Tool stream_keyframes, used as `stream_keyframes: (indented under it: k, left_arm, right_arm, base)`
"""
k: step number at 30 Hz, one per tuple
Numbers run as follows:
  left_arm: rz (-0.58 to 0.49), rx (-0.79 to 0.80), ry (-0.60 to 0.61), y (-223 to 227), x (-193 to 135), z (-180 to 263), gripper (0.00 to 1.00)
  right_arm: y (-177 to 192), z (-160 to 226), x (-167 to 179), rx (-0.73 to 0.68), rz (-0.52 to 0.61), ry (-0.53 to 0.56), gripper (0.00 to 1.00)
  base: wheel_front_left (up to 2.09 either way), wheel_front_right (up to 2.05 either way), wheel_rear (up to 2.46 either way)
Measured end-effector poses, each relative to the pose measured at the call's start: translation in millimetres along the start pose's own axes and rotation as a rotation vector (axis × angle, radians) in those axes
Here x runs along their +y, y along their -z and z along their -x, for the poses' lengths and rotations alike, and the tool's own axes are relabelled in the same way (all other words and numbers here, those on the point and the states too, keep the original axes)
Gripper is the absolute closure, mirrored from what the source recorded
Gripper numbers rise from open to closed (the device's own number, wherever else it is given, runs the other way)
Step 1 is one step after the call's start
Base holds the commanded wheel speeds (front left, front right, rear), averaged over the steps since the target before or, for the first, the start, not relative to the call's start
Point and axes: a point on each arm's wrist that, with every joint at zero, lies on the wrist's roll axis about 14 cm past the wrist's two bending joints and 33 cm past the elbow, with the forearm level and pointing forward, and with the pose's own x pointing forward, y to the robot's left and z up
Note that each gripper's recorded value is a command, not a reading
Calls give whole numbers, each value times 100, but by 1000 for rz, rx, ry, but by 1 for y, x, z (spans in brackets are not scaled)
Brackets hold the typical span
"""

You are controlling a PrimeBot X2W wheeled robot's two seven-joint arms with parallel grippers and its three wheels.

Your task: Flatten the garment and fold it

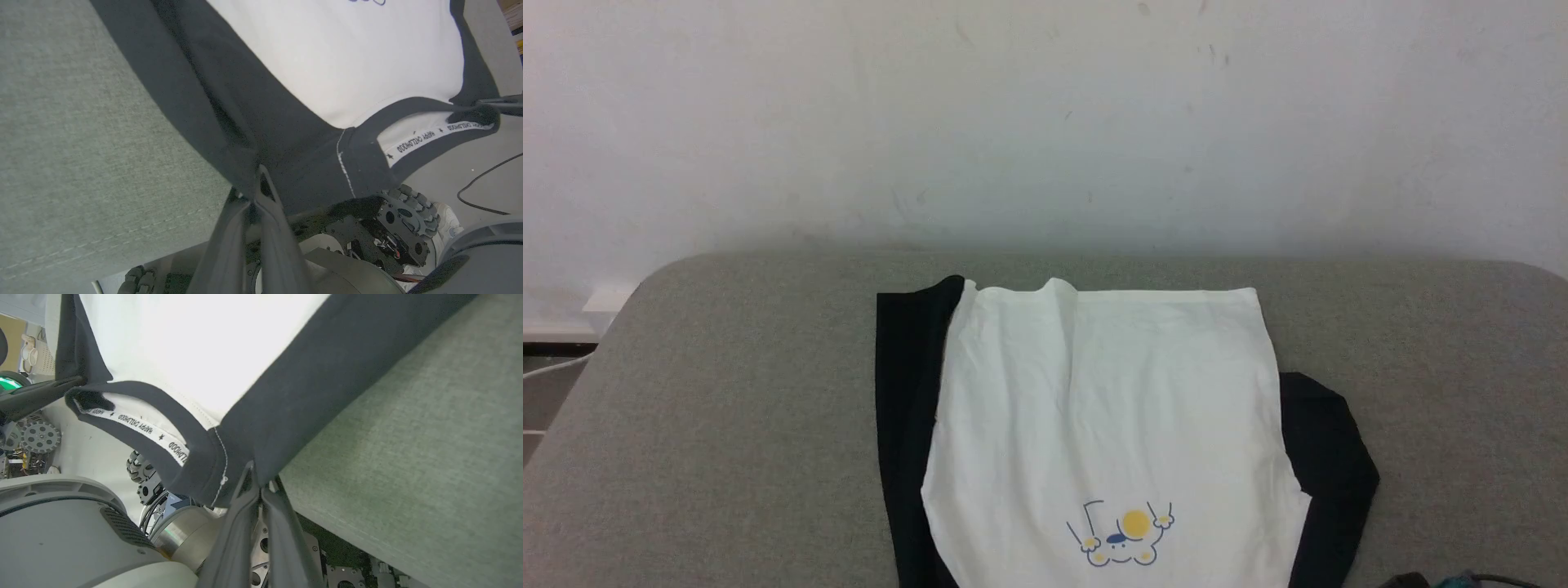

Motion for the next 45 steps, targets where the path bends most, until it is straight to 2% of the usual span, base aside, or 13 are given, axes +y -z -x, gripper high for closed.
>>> stream_keyframes:
  k: [1,2,3,9,13,20,24,32,38,42,43,44,45]
  left_arm:
    - [-4,-3,-3,0,1,-1,91]
    - [-10,-12,-3,-2,1,-3,20]
    - [-17,-24,-3,-5,1,-5,0]
    - [-35,-200,-34,-59,12,-9,0]
    - [-18,-434,-53,-120,15,-3,0]
    - [-160,-834,-171,-202,32,21,0]
    - [-160,-901,-244,-216,38,19,0]
    - [-100,-928,-303,-217,46,16,0]
    - [-75,-900,-355,-205,65,16,0]
    - [-66,-879,-375,-199,74,14,0]
    - [-63,-874,-376,-197,75,13,0]
    - [-64,-870,-378,-196,75,12,0]
    - [-62,-869,-372,-196,75,11,0]
  right_arm:
    - [-2,0,-2,-10,2,9,100]
    - [-7,0,-3,-31,7,19,94]
    - [-14,0,-3,-55,15,24,0]
    - [-60,15,-12,-178,56,72,0]
    - [-98,31,-22,-268,103,127,0]
    - [-197,56,-49,-455,416,382,0]
    - [-224,35,-65,-433,535,460,0]
    - [-232,-26,-101,-255,489,477,0]
    - [-220,-62,-116,-100,534,478,0]
    - [-226,-74,-117,-102,538,460,0]
    - [-227,-76,-117,-108,534,455,40]
    - [-229,-76,-118,-119,532,455,91]
    - [-228,-76,-119,-125,529,454,100]
  base:
    - [0,0,0]
    - [0,0,0]
    - [0,0,0]
    - [0,0,0]
    - [0,0,0]
    - [0,0,0]
    - [0,0,0]
    - [0,0,0]
    - [0,0,0]
    - [0,0,0]
    - [0,0,0]
    - [0,0,0]
    - [0,0,0]
